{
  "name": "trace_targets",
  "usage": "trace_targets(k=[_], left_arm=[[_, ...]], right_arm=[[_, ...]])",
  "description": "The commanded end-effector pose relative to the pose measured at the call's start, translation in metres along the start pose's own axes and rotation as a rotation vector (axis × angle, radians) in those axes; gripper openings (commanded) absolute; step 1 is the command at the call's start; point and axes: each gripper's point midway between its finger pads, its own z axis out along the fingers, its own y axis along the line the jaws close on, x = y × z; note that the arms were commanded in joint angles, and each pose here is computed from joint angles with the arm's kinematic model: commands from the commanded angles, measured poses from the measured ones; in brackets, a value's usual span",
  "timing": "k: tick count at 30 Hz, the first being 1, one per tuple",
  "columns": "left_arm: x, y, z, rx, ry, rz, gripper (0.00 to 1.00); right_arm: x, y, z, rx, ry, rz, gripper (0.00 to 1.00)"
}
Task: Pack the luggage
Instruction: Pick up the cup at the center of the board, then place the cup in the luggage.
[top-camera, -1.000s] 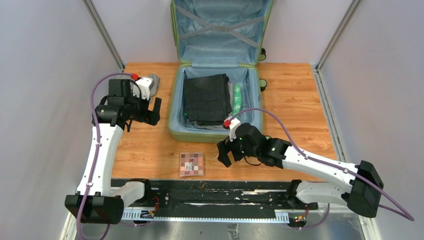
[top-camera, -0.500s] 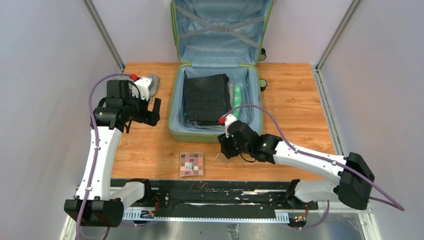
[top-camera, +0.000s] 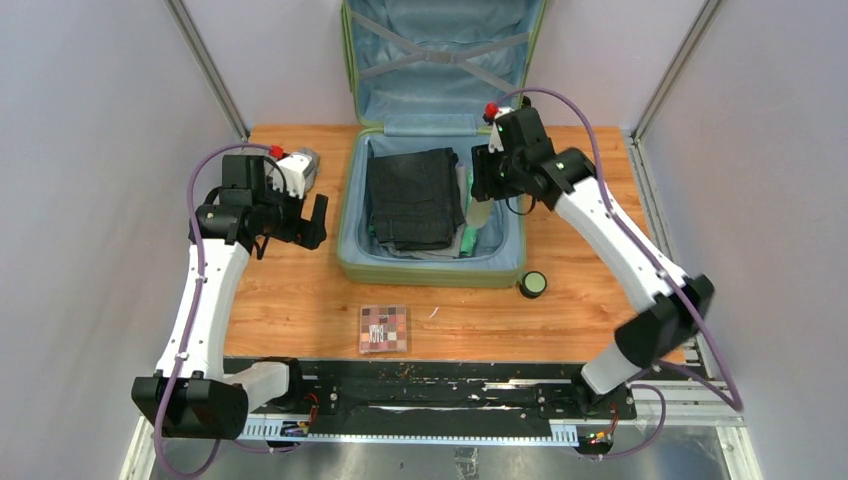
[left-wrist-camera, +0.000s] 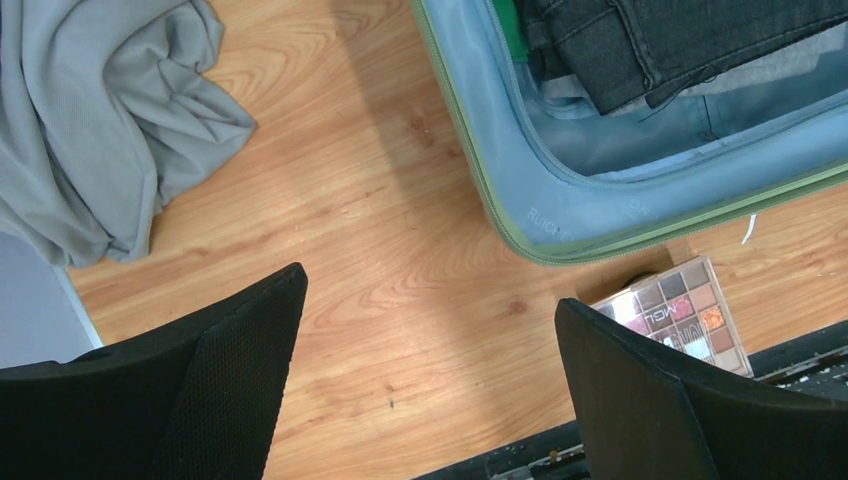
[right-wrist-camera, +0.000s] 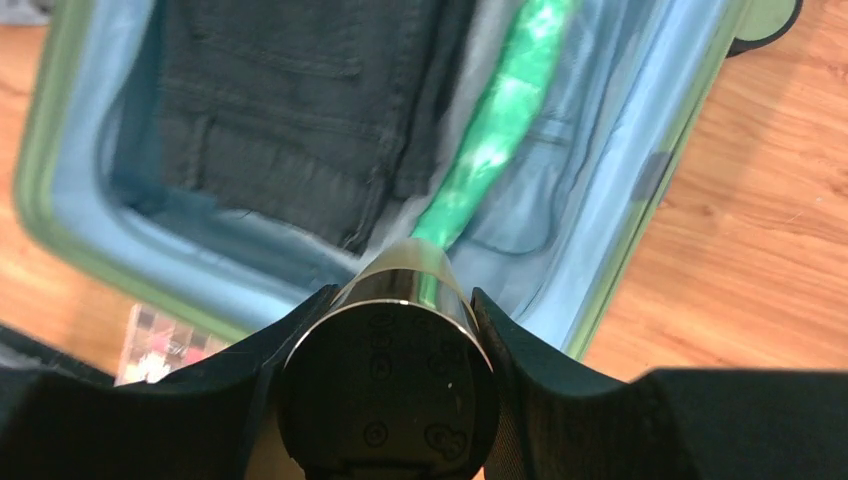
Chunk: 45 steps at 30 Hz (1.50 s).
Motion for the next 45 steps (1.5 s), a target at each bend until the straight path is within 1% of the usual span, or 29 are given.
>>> trace_targets(k=[1, 4, 5, 9, 10, 12, 15, 17, 19, 23, 29, 32, 33, 34, 35, 37, 39, 41, 42, 43, 45], left_arm=[[-0.003, 0.000, 0.008, 0.029, -0.014, 0.030, 1.00], [-0.001, 0.001, 0.012, 0.030, -0.001, 0.043, 1.00], [0.000, 0.001, 0.012, 0.030, 0.001, 0.048, 1.00], [0.001, 0.002, 0.013, 0.030, -0.001, 0.066, 1.00], [0.001, 0.002, 0.013, 0.031, 0.000, 0.067, 1.00], [0.001, 0.002, 0.013, 0.032, -0.002, 0.069, 1.00], [0.001, 0.001, 0.014, 0.036, -0.002, 0.070, 1.00], [0.002, 0.001, 0.013, 0.039, -0.003, 0.071, 1.00], [0.003, 0.001, 0.014, 0.040, 0.000, 0.073, 1.00], [0.006, 0.002, 0.015, 0.035, 0.010, 0.072, 1.00], [0.005, 0.002, 0.013, 0.025, 0.005, 0.069, 1.00], [0.004, 0.002, 0.010, 0.020, -0.005, 0.066, 1.00], [0.004, 0.002, 0.008, 0.017, -0.009, 0.067, 1.00], [0.004, 0.002, 0.007, 0.015, -0.011, 0.068, 1.00], [0.005, 0.002, 0.006, 0.012, -0.013, 0.070, 1.00], [0.006, 0.003, 0.004, -0.002, -0.014, 0.071, 1.00], [0.006, 0.004, 0.002, -0.011, -0.020, 0.074, 1.00], [0.006, 0.003, -0.001, -0.014, -0.027, 0.077, 1.00], [0.006, 0.003, -0.001, -0.015, -0.030, 0.077, 1.00], [0.006, 0.003, -0.001, -0.014, -0.029, 0.075, 1.00], [0.007, 0.003, -0.001, -0.014, -0.029, 0.072, 1.00]], right_arm=[[0.017, -0.038, 0.038, 0.078, 0.215, 0.005, 0.00], [0.013, -0.063, 0.069, 0.125, 0.272, 0.041, 0.00], [0.018, -0.074, 0.084, 0.150, 0.310, 0.047, 0.00], [0.025, -0.100, 0.122, 0.203, 0.397, 0.069, 0.00], [0.023, -0.103, 0.130, 0.208, 0.401, 0.065, 0.00], [0.028, -0.116, 0.148, 0.261, 0.431, 0.057, 0.00], [0.036, -0.128, 0.176, 0.293, 0.465, 0.061, 0.01], [0.037, -0.133, 0.190, 0.312, 0.461, 0.063, 0.06], [0.038, -0.140, 0.202, 0.331, 0.453, 0.071, 0.14], [0.032, -0.150, 0.215, 0.354, 0.411, 0.105, 0.25], [-0.004, -0.144, 0.206, 0.323, 0.290, 0.133, 0.58], [-0.030, -0.137, 0.189, 0.298, 0.212, 0.144, 0.68], [-0.038, -0.134, 0.183, 0.291, 0.189, 0.146, 0.75], [-0.045, -0.132, 0.178, 0.284, 0.168, 0.148, 0.90], [-0.051, -0.130, 0.171, 0.277, 0.147, 0.150, 0.97], [-0.063, -0.125, 0.156, 0.271, 0.111, 0.158, 1.00], [-0.070, -0.118, 0.138, 0.255, 0.084, 0.172, 1.00], [-0.071, -0.101, 0.118, 0.209, 0.065, 0.179, 1.00], [-0.068, -0.086, 0.109, 0.157, 0.063, 0.178, 1.00], [-0.051, -0.073, 0.103, 0.129, 0.096, 0.176, 1.00], [-0.026, -0.041, 0.083, 0.064, 0.121, 0.159, 1.00]])
